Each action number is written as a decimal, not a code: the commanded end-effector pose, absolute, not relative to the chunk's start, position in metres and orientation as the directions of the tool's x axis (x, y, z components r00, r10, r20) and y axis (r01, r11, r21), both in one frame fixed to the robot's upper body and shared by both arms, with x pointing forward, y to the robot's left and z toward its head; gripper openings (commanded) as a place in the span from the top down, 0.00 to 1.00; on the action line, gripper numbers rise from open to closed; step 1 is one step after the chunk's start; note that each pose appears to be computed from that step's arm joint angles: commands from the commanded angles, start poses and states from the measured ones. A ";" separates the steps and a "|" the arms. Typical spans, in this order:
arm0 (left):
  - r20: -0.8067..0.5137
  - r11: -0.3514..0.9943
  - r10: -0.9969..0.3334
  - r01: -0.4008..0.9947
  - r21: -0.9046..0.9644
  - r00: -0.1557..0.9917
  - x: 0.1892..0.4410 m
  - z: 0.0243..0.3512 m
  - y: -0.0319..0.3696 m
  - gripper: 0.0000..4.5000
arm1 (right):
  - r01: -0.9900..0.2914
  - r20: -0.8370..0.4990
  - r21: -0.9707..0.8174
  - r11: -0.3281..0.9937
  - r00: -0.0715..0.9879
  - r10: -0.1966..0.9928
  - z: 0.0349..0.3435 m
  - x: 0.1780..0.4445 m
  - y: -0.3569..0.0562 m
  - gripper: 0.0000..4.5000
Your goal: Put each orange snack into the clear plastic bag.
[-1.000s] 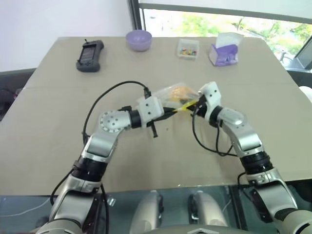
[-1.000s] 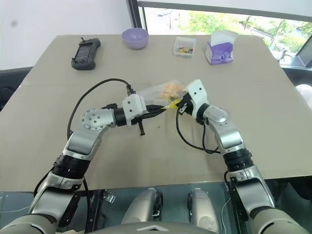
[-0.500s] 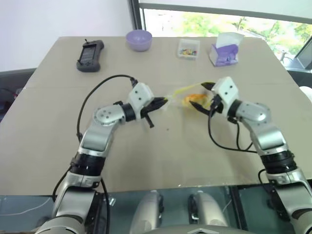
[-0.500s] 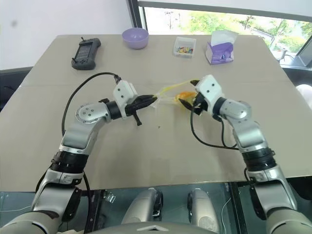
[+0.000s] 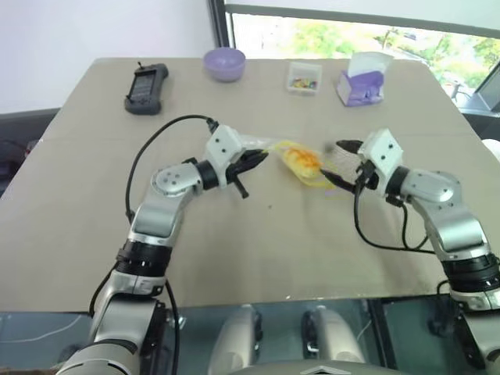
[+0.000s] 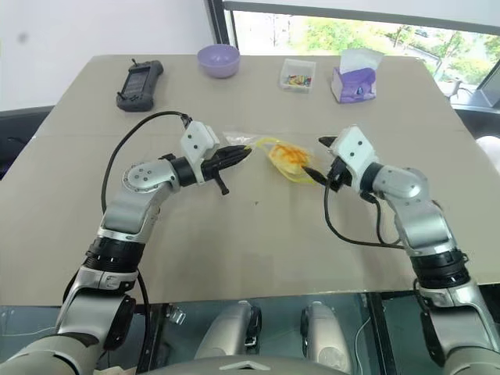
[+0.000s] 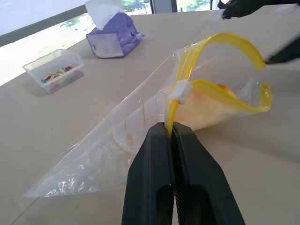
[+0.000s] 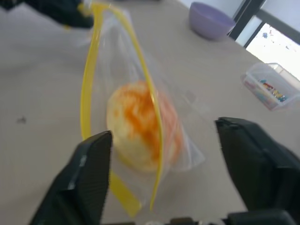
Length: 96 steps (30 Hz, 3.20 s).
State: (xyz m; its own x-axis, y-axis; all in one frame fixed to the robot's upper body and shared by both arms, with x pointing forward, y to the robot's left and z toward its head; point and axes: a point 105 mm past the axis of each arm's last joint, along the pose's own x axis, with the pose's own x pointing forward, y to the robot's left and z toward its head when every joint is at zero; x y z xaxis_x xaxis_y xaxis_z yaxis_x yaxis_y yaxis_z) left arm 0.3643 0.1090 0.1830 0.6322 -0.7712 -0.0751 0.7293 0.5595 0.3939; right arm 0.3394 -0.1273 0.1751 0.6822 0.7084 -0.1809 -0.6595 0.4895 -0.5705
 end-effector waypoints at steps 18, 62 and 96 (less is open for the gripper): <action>0.001 0.596 -0.761 0.699 0.395 0.649 0.364 0.205 0.106 1.00 | -0.568 -0.207 -0.714 0.409 0.730 0.652 0.153 0.350 -0.115 0.38; -0.049 0.594 -0.693 0.608 0.527 0.719 0.355 0.167 0.108 1.00 | -0.615 -0.344 -0.742 0.267 0.691 0.636 0.146 0.361 -0.154 0.94; 0.000 0.511 -0.744 0.569 0.645 0.668 0.340 0.181 0.095 1.00 | -0.365 -0.093 -0.925 0.102 0.481 0.872 0.194 0.323 -0.013 0.65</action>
